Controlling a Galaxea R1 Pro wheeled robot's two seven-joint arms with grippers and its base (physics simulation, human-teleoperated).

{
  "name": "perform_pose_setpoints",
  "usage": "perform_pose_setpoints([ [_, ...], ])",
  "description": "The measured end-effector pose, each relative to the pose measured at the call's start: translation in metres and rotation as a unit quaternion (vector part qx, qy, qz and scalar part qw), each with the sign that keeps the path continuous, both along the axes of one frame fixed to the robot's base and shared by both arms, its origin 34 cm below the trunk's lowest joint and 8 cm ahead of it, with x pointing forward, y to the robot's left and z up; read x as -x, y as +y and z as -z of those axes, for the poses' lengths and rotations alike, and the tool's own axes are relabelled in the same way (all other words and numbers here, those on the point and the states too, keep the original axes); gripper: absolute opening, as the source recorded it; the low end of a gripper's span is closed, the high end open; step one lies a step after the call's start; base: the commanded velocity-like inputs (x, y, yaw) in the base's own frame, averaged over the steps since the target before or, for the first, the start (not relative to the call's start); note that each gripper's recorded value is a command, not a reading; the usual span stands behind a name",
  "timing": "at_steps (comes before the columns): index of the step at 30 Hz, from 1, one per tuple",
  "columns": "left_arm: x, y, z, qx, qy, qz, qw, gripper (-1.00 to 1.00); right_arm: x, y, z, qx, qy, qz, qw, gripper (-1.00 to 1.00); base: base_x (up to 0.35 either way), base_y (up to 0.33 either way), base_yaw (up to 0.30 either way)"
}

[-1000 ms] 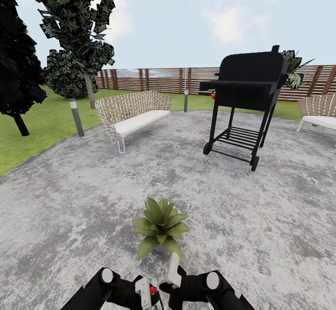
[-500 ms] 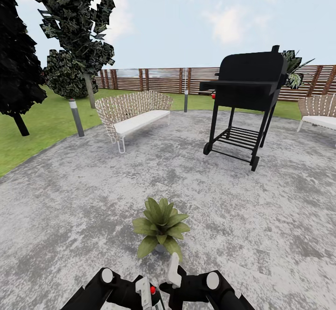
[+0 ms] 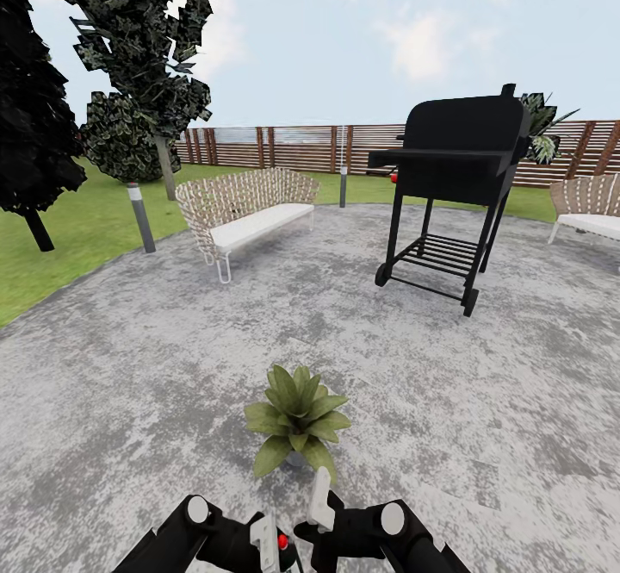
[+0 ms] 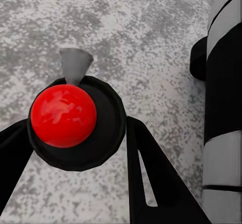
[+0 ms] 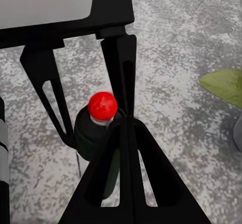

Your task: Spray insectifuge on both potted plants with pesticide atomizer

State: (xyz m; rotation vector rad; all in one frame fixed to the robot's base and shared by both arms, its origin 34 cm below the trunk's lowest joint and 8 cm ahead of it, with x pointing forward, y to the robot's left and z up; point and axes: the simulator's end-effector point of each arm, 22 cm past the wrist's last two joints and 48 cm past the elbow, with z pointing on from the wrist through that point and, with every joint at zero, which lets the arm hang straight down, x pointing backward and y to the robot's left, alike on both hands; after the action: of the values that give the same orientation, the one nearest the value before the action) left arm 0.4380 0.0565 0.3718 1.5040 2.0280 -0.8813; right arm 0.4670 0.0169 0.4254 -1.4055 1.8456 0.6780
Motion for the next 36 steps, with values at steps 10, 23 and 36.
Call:
perform_pose_setpoints([
  [10,0.0006,-0.0009,-0.0004,0.002,0.001,0.0,1.0,-1.0,0.0,0.0,0.0,0.0,0.0,0.0,1.0,-1.0,0.0,0.0,0.0],
  [23,-0.0017,-0.0053,-0.005,0.015,0.002,-0.008,0.9999,-1.0,0.0,-0.0001,0.0001,0.0,0.0,0.0,1.0,-1.0,0.0,0.0,0.0],
  [36,-0.002,-0.0064,-0.0063,0.02,-0.003,-0.005,0.9998,-1.0,0.0,0.0,0.0,0.0,0.0,0.0,1.0,-1.0,0.0,0.0,0.0],
])
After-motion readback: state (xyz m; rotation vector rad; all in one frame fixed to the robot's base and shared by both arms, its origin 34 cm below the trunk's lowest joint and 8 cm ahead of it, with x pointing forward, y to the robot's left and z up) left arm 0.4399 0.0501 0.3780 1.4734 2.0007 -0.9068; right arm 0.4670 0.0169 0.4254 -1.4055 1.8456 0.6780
